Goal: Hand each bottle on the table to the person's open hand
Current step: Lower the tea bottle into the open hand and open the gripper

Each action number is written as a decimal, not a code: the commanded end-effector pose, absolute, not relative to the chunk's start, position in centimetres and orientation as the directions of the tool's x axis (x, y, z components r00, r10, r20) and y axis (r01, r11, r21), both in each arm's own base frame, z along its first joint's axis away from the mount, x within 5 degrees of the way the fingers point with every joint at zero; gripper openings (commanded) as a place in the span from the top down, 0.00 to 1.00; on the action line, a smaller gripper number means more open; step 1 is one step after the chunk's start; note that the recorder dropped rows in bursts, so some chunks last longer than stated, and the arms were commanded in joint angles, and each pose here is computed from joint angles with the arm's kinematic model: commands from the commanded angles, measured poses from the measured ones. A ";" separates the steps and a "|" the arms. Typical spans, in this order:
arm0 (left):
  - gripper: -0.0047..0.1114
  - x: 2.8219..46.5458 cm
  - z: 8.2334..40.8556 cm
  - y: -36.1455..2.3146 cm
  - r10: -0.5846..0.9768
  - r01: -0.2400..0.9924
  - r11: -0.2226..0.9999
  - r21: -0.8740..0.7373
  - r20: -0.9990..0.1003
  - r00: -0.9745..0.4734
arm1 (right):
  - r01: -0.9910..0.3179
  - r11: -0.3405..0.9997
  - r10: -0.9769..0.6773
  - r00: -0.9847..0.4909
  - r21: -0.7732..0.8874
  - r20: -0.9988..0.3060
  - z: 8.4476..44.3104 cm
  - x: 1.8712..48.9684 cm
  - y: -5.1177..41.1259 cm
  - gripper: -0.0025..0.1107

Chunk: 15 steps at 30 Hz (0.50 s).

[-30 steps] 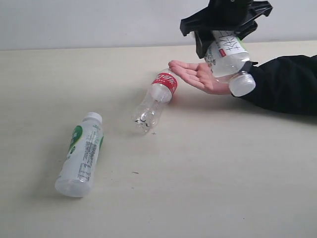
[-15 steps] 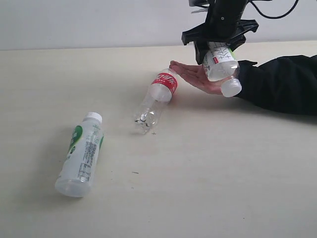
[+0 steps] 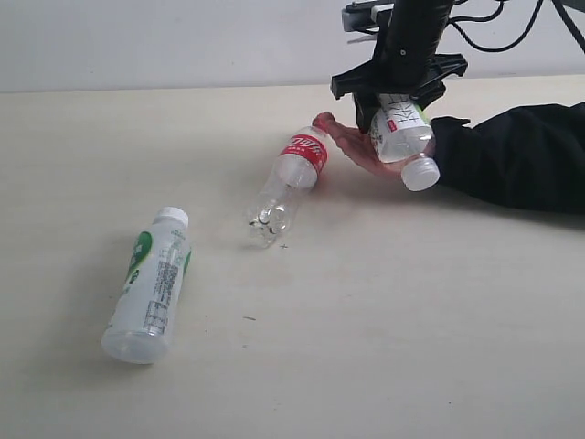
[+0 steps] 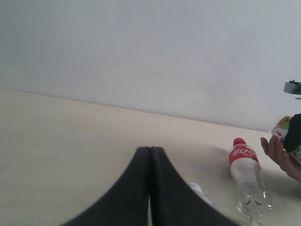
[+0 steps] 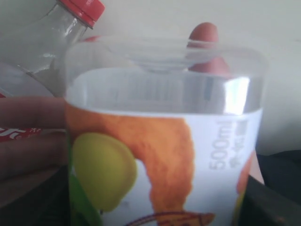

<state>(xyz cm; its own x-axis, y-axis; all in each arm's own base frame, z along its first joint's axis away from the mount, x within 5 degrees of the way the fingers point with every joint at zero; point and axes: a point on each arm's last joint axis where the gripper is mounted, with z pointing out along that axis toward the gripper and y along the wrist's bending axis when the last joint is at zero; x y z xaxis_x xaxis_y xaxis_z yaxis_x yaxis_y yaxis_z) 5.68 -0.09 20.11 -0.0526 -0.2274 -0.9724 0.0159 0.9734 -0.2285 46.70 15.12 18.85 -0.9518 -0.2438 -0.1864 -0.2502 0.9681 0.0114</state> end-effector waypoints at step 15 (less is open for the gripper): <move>0.96 5.6 20.2 -0.1 -0.224 0.022 0.974 -0.225 -0.974 -0.043 | -0.256 0.967 -0.250 -0.953 0.010 -0.174 18.8 46.6 15.1 0.26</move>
